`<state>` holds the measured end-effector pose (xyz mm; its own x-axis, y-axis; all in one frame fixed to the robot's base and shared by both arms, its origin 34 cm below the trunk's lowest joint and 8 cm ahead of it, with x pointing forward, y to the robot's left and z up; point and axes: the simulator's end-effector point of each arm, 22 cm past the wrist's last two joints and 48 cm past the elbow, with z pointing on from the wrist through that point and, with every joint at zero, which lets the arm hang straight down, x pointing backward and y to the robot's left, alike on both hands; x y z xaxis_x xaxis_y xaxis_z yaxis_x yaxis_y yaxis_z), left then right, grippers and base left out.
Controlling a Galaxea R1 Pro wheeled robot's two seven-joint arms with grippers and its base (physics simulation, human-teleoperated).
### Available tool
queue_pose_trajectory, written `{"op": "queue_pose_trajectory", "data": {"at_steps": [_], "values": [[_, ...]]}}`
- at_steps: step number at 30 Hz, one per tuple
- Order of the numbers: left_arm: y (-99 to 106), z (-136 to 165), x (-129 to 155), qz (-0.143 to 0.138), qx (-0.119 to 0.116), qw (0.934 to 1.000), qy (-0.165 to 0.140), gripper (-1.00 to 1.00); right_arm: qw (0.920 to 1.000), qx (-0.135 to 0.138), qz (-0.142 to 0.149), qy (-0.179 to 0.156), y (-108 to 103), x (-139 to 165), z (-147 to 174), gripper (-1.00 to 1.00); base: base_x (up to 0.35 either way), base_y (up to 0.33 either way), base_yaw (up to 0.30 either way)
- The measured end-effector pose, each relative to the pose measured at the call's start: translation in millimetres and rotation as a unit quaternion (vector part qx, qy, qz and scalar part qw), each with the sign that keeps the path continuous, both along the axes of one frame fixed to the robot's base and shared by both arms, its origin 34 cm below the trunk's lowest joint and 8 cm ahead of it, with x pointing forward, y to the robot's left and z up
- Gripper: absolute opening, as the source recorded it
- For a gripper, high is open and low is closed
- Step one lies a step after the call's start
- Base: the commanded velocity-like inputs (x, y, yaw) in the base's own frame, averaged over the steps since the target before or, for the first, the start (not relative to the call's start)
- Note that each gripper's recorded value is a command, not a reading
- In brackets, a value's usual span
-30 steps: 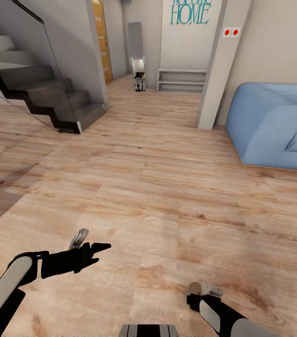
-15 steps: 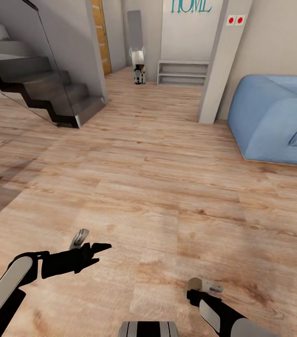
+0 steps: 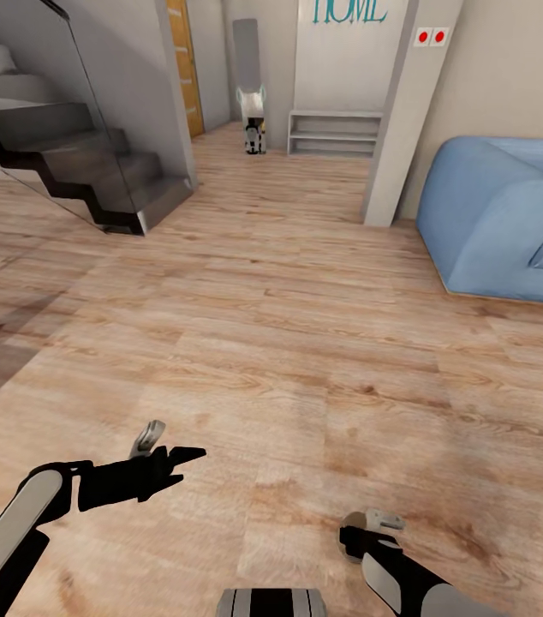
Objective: Place each of the two pumpkins and all three candles from the living room inside a cabinet in the living room (use any cabinet), then make sure every cabinet is closed, and position the cauldron so it is next to a table in the living room.
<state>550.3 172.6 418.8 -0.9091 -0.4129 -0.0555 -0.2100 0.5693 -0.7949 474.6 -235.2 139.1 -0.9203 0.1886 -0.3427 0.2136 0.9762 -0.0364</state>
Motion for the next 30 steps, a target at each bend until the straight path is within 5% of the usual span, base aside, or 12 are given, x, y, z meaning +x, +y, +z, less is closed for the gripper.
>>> {"op": "queue_pose_trajectory", "data": {"at_steps": [21,30], "values": [[0.5,-0.2,0.0,0.000,0.000,1.0000,0.000,1.00,1.0000,-0.001,0.002,-0.002,0.0,0.9,0.2,1.00,0.042,0.000,0.000],[-3.9,8.6,0.5,0.004,-0.027,0.9996,0.004,1.00,1.0000,-0.001,0.002,-0.002,-0.6,1.1,0.3,1.00,0.000,0.000,0.000]]}}
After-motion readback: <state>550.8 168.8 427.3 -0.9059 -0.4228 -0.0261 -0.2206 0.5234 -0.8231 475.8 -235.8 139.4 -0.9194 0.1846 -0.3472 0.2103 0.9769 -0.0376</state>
